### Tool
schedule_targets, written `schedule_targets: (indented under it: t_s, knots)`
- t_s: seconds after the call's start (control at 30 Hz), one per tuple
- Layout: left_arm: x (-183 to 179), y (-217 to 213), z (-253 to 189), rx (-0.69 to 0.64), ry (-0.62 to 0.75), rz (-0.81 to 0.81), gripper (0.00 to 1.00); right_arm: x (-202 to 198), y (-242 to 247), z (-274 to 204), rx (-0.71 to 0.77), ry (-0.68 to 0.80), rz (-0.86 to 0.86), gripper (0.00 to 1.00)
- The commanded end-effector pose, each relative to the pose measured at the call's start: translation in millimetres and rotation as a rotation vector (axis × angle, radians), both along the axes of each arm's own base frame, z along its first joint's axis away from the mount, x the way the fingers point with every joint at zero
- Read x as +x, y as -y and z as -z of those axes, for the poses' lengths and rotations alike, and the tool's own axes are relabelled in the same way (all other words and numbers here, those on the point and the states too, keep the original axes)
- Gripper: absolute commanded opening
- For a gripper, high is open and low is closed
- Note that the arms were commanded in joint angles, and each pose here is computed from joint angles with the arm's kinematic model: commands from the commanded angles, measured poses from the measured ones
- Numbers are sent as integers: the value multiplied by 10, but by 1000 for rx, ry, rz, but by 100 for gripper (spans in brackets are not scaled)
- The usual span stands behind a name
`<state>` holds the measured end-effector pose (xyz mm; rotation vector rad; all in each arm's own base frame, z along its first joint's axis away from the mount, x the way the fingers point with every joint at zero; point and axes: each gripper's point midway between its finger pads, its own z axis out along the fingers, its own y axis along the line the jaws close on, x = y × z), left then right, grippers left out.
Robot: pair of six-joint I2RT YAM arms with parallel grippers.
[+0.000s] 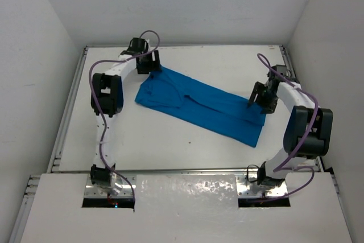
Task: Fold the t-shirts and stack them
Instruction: Rotate the tshirt 90 degrees
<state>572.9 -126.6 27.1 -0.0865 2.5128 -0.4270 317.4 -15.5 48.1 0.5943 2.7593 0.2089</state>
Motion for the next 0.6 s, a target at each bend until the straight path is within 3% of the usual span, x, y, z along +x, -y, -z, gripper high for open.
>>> schedule_targets:
  t_s: [0.0, 0.1, 0.2, 0.27, 0.3, 0.43, 0.57]
  knots:
    - [142, 61, -639, -67, 150, 9, 76, 325, 62, -252, -25, 152, -22, 67]
    - [62, -95, -1111, 14, 208, -4, 78, 473, 117, -278, -52, 171, -40, 67]
    - [-171, -351, -1221, 131, 145, -68, 77, 585, 176, -264, -97, 208, -117, 66]
    - [-379, -381, -1103, 141, 89, -73, 76, 617, 93, -217, -65, 232, -190, 65]
    - [-483, -372, -1249, 110, 103, -104, 75, 625, 87, -197, -69, 233, -219, 65]
    - [-1094, -338, -789, 58, -55, -188, 72, 622, 213, -76, -154, 169, -327, 65]
    - [-1405, -271, -690, 31, -63, -232, 72, 776, 387, -115, -252, 167, -327, 66]
